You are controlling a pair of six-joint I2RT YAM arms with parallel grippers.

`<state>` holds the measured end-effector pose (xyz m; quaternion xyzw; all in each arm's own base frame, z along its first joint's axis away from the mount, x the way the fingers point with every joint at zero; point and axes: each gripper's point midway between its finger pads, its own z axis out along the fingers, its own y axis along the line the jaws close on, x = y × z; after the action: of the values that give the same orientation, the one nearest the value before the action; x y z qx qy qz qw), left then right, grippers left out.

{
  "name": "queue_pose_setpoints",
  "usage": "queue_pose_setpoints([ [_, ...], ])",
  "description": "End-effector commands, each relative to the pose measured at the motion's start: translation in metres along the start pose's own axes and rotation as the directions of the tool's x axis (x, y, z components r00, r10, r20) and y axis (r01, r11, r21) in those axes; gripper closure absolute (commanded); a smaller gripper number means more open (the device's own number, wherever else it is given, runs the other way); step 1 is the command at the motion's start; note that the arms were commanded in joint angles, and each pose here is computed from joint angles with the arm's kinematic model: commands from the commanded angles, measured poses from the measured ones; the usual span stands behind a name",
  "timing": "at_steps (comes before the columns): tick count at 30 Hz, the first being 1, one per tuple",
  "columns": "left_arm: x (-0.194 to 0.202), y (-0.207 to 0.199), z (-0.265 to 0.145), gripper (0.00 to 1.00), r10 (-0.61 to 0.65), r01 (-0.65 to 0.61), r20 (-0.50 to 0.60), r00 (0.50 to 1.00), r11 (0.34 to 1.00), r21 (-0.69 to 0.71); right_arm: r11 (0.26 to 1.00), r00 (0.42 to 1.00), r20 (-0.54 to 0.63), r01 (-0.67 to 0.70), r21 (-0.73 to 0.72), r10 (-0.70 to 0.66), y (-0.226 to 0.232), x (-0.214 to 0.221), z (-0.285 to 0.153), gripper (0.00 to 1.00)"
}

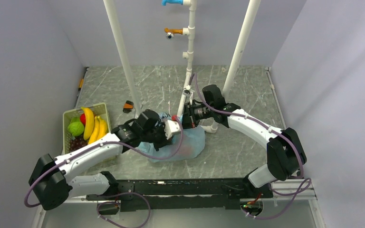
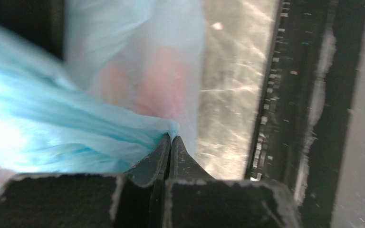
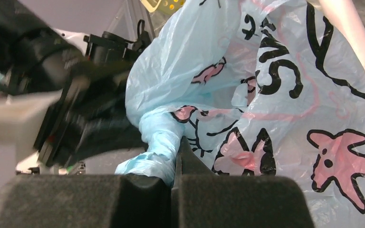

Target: Place the fake fruits into the plastic bag and tie a complex knot

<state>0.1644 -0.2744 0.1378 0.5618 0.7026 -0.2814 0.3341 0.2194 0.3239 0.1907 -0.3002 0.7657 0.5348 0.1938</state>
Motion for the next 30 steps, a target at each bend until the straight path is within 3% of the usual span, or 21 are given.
queue_pose_setpoints([
  [1, 0.002, 0.075, -0.023, 1.0, -0.143, 0.159, 0.077, 0.987, 0.952, -0.263, 0.999, 0.997, 0.066, 0.029, -0.015, -0.027, 0.012, -0.017, -0.012, 1.0],
  [4, -0.012, 0.096, -0.04, 1.0, -0.185, 0.234, 0.202, 0.962, 0.937, -0.258, 0.999, 0.999, 0.032, 0.023, -0.041, -0.021, 0.014, -0.002, -0.012, 1.0],
  [8, -0.03, 0.089, -0.042, 1.0, -0.152, 0.209, 0.278, 0.949, 0.959, -0.19, 0.996, 1.0, 0.014, 0.029, -0.083, -0.028, 0.019, 0.003, -0.009, 1.0],
  [14, -0.043, 0.046, -0.046, 1.0, -0.164, 0.171, 0.331, 0.929, 0.985, 0.009, 0.996, 0.996, 0.077, 0.049, -0.07, -0.044, 0.024, -0.009, -0.011, 1.0],
  [17, -0.031, 0.056, -0.038, 1.0, -0.258, 0.29, 0.314, 0.914, 0.955, -0.06, 0.993, 0.992, 0.119, 0.061, -0.1, -0.049, 0.033, -0.015, -0.013, 1.0],
  [20, -0.013, 0.081, -0.026, 1.0, -0.407, 0.46, 0.293, 0.865, 0.876, -0.142, 0.987, 0.989, 0.128, 0.087, -0.137, -0.069, 0.046, -0.015, -0.016, 1.0],
  [22, -0.014, 0.093, -0.022, 1.0, -0.442, 0.505, 0.325, 0.836, 0.851, -0.145, 0.98, 0.987, 0.123, 0.121, -0.158, -0.102, 0.055, -0.011, -0.018, 1.0],
  [26, -0.038, 0.101, -0.02, 1.0, -0.43, 0.504, 0.412, 0.803, 0.859, -0.085, 0.966, 0.985, 0.058, 0.172, -0.195, -0.164, 0.069, 0.006, -0.009, 1.0],
  [30, -0.056, 0.079, -0.02, 1.0, -0.449, 0.459, 0.429, 0.784, 0.884, 0.087, 0.942, 0.964, 0.028, 0.263, -0.208, -0.263, 0.081, 0.021, -0.002, 1.0],
])
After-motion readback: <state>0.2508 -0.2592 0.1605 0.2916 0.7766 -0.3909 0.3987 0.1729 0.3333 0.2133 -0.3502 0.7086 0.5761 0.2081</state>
